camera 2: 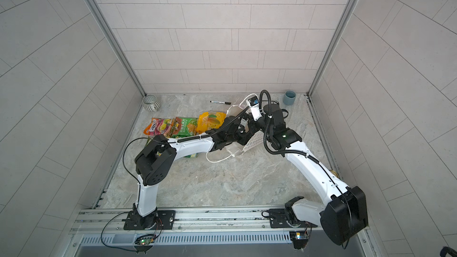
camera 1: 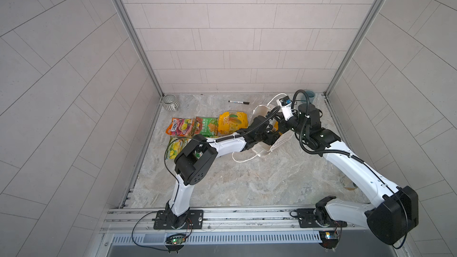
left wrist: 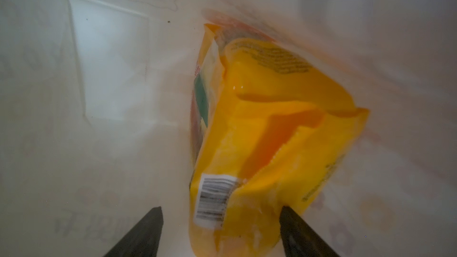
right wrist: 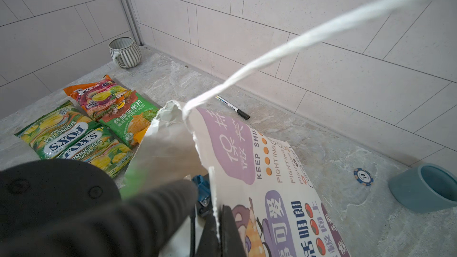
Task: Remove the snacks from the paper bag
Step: 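Lower the left gripper into the bag toward the second yellow pack, then close the left gripper on the top edge of the yellow pack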
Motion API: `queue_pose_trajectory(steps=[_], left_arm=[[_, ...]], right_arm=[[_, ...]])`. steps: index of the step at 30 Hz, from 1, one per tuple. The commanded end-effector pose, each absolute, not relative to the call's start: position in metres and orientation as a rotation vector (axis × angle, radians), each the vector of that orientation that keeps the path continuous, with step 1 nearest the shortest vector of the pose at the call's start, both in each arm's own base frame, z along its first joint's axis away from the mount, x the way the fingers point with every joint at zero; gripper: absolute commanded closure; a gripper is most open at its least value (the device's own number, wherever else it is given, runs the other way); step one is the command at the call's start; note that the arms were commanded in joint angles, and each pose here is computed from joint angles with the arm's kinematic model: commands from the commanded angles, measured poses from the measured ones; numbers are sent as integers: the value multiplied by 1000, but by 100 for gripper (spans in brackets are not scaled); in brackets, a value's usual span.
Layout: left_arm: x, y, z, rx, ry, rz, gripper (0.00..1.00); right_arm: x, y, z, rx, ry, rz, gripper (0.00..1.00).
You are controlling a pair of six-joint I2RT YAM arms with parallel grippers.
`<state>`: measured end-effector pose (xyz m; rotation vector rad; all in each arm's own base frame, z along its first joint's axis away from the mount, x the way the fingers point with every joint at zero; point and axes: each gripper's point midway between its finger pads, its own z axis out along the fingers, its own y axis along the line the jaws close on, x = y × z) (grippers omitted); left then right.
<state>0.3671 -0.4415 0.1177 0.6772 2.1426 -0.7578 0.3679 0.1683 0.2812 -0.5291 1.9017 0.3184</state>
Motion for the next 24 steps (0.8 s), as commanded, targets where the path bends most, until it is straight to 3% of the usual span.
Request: queue_pose_trajectory(steps=[1,6,10,12,15,20,24], left_arm=[[373,-460,131,671,2078,-793,26],[375,-466,126,672,2085,-799,39],[378,-468,125,679,2083,-795,58],[378,-469,126,685,2080,-794,61],[378,-472,127,693,2075,-800,73],[377,-470,133,693,2075,-797,79],[373,-466,144,694,2058,-805,90]], right_arm=[[359,183,312,-548,1813,419,100],[359,181,311,-540,1810,414,100],[360,179,312,-525,1809,413,100],[360,179,313,-522,1804,417,100],[360,177,314,-514,1802,417,100],[360,176,313,-507,1806,414,100],[363,173,309,-497,1816,391,100]])
